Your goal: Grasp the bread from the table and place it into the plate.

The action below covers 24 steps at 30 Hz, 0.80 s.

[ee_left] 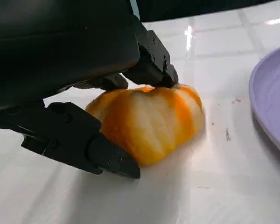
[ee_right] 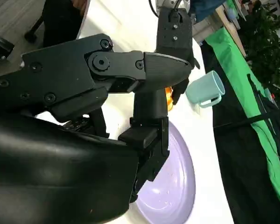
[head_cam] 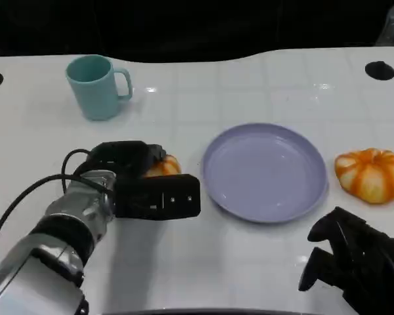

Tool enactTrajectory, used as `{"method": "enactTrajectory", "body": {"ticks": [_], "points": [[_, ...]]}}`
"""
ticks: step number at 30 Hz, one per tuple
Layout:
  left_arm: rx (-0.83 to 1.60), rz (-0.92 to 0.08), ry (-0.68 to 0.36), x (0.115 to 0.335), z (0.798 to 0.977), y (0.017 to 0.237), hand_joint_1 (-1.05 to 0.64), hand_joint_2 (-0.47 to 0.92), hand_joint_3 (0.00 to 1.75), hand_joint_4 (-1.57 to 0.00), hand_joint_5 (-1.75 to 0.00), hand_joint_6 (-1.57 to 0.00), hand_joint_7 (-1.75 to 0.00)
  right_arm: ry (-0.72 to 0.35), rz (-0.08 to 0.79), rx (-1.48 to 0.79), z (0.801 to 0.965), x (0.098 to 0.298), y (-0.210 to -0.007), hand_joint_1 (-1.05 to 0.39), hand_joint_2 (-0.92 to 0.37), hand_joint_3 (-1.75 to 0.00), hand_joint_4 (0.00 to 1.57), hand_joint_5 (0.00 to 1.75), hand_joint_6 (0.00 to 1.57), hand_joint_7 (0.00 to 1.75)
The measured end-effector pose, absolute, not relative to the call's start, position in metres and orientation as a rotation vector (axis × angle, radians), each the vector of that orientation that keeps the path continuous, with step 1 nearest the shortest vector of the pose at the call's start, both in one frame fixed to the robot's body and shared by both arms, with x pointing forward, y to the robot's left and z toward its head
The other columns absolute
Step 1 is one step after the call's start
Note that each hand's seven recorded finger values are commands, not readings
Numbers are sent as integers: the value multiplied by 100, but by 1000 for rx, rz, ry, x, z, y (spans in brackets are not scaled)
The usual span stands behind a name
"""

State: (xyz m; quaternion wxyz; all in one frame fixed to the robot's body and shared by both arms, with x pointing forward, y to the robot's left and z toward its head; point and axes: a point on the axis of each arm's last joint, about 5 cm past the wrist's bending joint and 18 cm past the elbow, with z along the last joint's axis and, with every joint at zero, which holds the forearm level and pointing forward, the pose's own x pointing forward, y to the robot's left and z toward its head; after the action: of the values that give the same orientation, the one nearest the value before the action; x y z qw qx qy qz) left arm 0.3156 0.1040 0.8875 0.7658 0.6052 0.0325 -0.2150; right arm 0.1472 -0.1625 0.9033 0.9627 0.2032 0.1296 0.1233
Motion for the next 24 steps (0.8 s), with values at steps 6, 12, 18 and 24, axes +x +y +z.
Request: {"method": "enactTrajectory", "body": {"ticks": [6,12,18,24], "points": [[1322,-363,-78,309,879,106,-21,91,24,-83,-174,-73,-119,258,248,410,904,147,-163,-43,-92,-46,64,175,49,159],[1335,-315,-143,308,877,106,-20,92,30,-83,-175,-68,-123,259,246,411,904,147,-163,-43,-92,-44,64,175,50,159],[1272,-251,-117,312,883,103,-19,90,32,-85,-175,-53,-172,261,241,414,904,148,-163,-42,-92,-44,65,175,51,158],[1155,-201,-128,324,905,89,-21,89,40,-86,-175,-62,-144,261,236,412,905,149,-163,-41,-92,-44,66,175,51,159]]}}
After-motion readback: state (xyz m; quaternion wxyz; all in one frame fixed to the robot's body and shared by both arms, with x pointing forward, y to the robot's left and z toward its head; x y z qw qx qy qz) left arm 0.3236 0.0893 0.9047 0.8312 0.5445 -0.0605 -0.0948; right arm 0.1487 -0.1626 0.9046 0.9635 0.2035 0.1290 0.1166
